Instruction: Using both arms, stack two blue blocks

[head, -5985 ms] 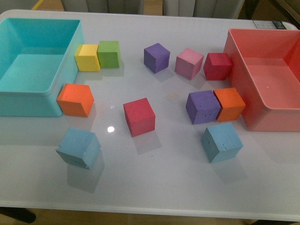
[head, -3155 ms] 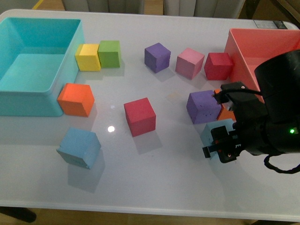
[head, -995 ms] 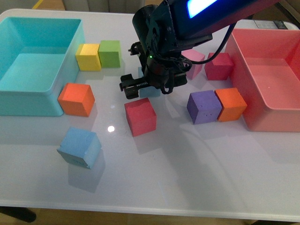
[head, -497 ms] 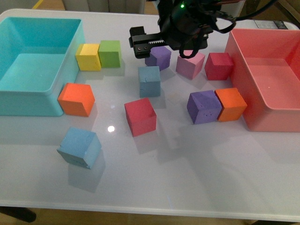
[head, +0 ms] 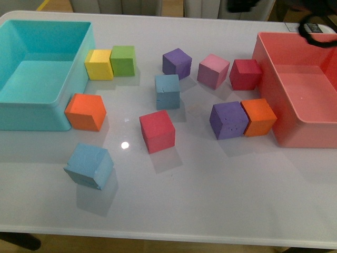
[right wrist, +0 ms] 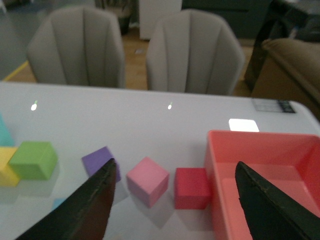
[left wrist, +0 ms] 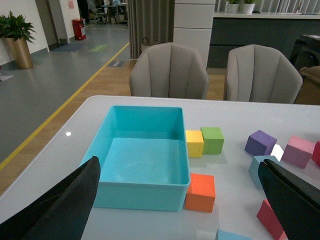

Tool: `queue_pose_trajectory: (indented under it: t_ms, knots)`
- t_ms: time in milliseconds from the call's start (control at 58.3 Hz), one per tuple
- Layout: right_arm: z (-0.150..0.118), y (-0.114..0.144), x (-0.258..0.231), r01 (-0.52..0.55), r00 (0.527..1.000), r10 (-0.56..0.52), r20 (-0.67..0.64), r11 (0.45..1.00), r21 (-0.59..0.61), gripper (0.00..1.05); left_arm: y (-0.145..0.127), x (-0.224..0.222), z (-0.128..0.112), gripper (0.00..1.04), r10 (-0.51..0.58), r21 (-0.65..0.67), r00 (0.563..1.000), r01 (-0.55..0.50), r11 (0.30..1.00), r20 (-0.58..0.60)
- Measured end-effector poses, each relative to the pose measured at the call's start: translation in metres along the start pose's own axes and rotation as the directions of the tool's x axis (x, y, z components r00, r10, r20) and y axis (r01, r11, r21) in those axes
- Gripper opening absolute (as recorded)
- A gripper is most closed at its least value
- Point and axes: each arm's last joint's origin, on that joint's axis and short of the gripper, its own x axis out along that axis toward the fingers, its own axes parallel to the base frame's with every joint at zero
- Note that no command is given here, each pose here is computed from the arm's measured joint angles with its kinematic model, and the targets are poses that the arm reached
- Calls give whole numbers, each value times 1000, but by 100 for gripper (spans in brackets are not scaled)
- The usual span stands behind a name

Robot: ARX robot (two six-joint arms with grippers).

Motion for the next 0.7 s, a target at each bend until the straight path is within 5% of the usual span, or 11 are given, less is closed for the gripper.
queue_pose_trajectory:
  t_ms: [120, 377, 703]
  knots:
    - [-8, -34, -38, 33, 994, -37, 98, 999, 39, 47, 0, 0, 0, 96, 1, 0, 1000, -1, 1000, 0]
    - [-24, -69, -91, 29, 996, -32, 86, 999, 34, 1, 0, 0, 0, 96, 1, 0, 1000, -1, 1000, 0]
    - [-40, -93, -141, 32, 996, -35, 85, 999, 38, 2, 0, 0, 0, 96, 0, 0, 1000, 0, 1000, 0]
